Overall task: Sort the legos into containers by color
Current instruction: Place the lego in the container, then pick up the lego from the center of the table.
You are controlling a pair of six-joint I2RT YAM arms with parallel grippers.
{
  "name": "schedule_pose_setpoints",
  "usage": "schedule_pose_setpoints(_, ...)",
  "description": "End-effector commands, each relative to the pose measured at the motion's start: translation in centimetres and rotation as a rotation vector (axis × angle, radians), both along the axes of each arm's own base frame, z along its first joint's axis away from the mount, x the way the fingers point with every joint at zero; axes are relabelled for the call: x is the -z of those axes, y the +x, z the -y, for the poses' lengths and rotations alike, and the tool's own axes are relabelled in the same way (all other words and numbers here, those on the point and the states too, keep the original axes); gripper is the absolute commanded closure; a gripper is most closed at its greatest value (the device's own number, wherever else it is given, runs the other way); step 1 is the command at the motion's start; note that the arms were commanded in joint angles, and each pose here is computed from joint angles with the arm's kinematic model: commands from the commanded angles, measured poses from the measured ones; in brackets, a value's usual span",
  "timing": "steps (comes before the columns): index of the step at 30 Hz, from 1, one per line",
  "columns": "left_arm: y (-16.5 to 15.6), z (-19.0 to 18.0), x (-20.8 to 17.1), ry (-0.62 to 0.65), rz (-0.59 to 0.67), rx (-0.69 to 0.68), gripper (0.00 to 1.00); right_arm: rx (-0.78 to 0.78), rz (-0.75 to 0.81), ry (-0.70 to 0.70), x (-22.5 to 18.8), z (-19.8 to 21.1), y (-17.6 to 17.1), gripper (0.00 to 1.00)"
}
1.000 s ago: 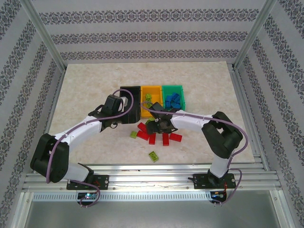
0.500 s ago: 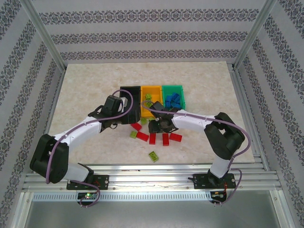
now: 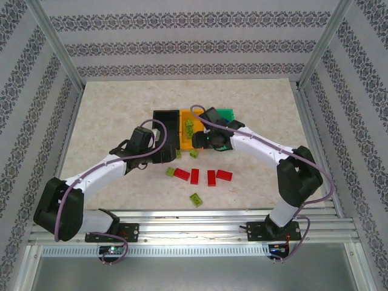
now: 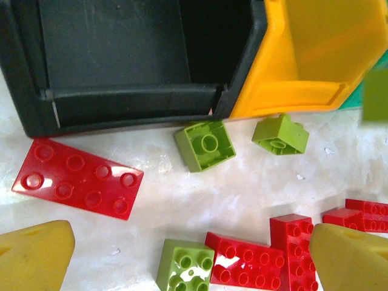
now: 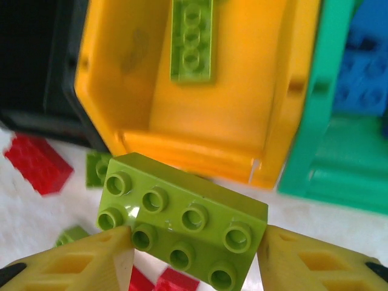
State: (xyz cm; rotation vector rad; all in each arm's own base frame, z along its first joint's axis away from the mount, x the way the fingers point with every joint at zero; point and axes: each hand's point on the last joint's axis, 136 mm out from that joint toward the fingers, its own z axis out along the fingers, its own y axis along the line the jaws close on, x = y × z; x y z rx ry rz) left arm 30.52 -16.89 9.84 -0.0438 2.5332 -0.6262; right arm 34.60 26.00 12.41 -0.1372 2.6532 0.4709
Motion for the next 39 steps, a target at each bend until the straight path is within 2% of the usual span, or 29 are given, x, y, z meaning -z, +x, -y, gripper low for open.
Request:
schedule_pose_setpoints(1,-0.1,-0.4,-0.6,-0.023,0.012,-0.027,0.00,-0.004,0.045,0.004,-1.3,-0.2,3.4,0.42)
schedule_pose_setpoints(4,-0.7,-0.6,-0.7,-0.022,0.005,-0.030,0.00,-0.013,0.059,-0.015,-1.5,-0.7,5.4,0.34)
schedule_pose_setpoints(9,-2.0,-0.8,-0.5,-0.023,-0.016,-0.006,0.00,-0.030,0.072,-0.028,-1.8,-0.6,6.1,0.30)
schedule_pose_setpoints(15,-3.9,-1.0,0.9,-0.015,-0.060,0.037,0.00,-0.075,0.042,0.025,-0.9,-0.9,3.1,0.35)
schedule_pose_setpoints(24,-4.3,-0.5,1.7,-0.029,-0.091,0.063,0.00,-0.146,-0.052,-0.031,4.0,-2.2,-2.3,0.35)
schedule_pose_setpoints(28,-4.0,-0.2,1.7,-0.035,-0.097,0.070,0.00,-0.155,-0.081,-0.047,5.6,-3.0,-2.8,0.35)
schedule_pose_setpoints(39,-4.3,-0.3,2.0,-0.037,-0.108,0.063,0.00,-0.127,-0.093,-0.083,7.3,-3.9,-1.2,0.33)
